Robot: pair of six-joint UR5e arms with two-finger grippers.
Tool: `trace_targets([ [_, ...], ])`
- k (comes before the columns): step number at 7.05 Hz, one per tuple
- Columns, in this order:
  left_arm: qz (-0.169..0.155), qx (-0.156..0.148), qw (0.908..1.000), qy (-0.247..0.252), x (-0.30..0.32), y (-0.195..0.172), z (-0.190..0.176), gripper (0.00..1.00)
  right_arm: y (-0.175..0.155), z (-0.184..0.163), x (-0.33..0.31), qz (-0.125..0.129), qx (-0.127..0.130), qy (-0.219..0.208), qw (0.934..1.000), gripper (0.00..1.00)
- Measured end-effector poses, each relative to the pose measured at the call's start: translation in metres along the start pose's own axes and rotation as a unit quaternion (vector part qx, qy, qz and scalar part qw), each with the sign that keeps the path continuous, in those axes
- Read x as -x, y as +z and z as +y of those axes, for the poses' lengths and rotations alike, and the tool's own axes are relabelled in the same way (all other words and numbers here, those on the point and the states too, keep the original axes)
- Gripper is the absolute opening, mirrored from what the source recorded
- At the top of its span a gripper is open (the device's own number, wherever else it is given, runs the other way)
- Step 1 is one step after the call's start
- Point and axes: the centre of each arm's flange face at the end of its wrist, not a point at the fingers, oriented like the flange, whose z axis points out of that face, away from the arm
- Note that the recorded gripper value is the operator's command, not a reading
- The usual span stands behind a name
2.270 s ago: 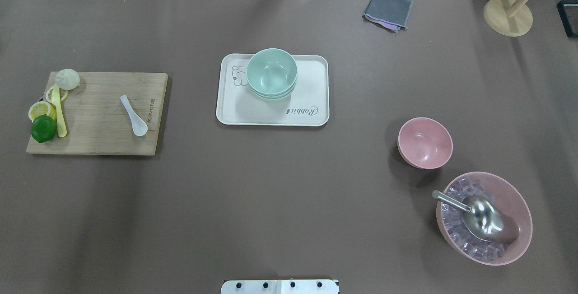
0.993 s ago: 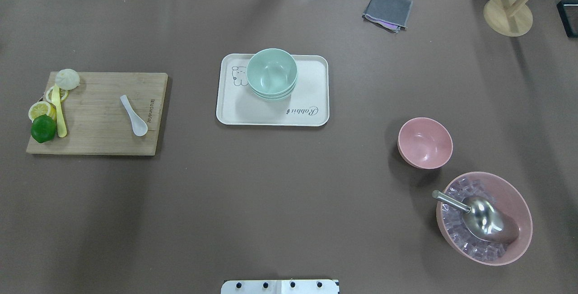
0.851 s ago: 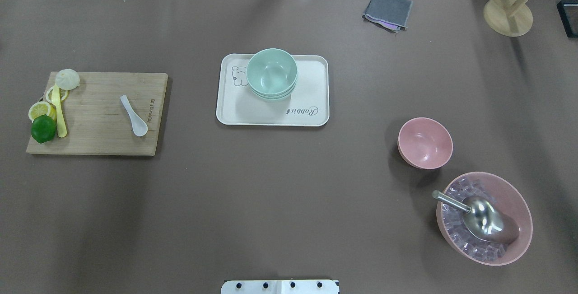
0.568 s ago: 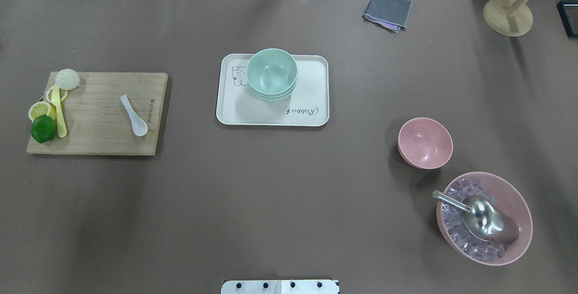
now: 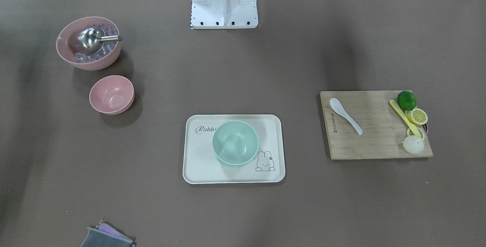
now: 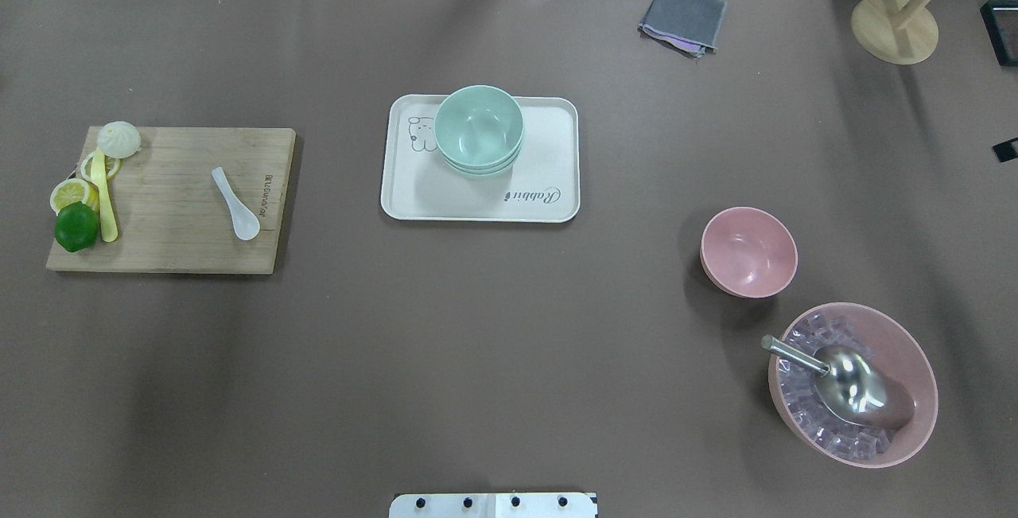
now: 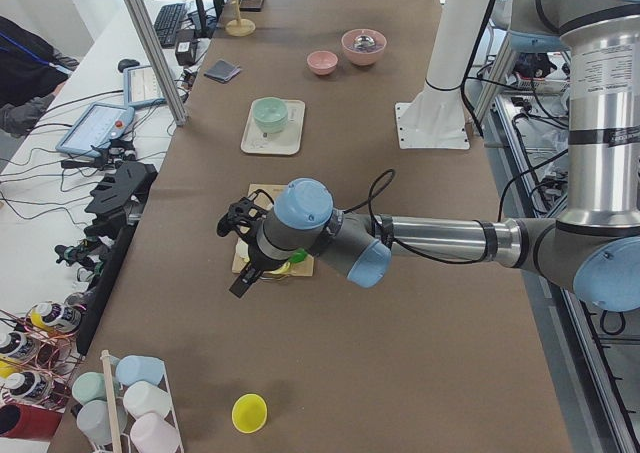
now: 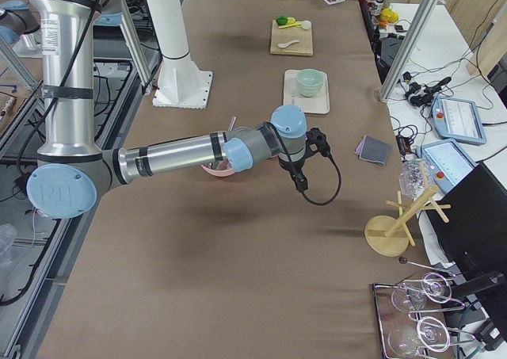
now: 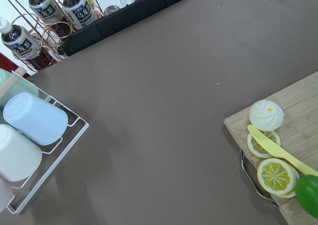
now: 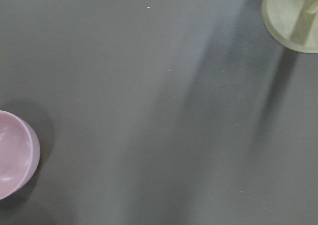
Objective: Stack pink bowl on green and place spoon
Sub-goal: 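Reach the right gripper to the pink bowl and grasp its rim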
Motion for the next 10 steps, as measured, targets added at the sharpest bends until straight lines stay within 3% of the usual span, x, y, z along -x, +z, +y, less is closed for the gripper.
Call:
trace_targets([
  [2, 0.003, 0.001, 1.0, -0.001, 0.0, 0.001, 0.002, 0.98, 0.049, -0.041, 0.074, -0.024, 0.023, 0.021, 0.9992, 1.0],
  [5, 0.004, 0.001, 1.0, -0.002, 0.0, 0.001, 0.004, 0.98, 0.114, -0.067, 0.159, 0.023, 0.023, 0.047, 0.9983, 1.0],
  [7, 0.004, 0.002, 1.0, -0.003, 0.0, 0.001, 0.004, 0.98, 0.152, -0.057, 0.18, 0.024, 0.016, 0.053, 0.9982, 1.0],
  [8, 0.004, 0.002, 1.0, -0.003, -0.001, 0.001, 0.004, 0.98, 0.169, -0.051, 0.182, 0.028, 0.014, 0.053, 0.9981, 0.91],
  [9, 0.004, 0.002, 1.0, -0.003, -0.001, 0.002, 0.004, 0.98, 0.181, -0.046, 0.183, 0.035, 0.012, 0.054, 0.9979, 0.6],
  [10, 0.004, 0.002, 1.0, -0.003, -0.001, 0.002, 0.004, 0.98, 0.186, -0.042, 0.184, 0.039, 0.012, 0.055, 0.9976, 0.24],
])
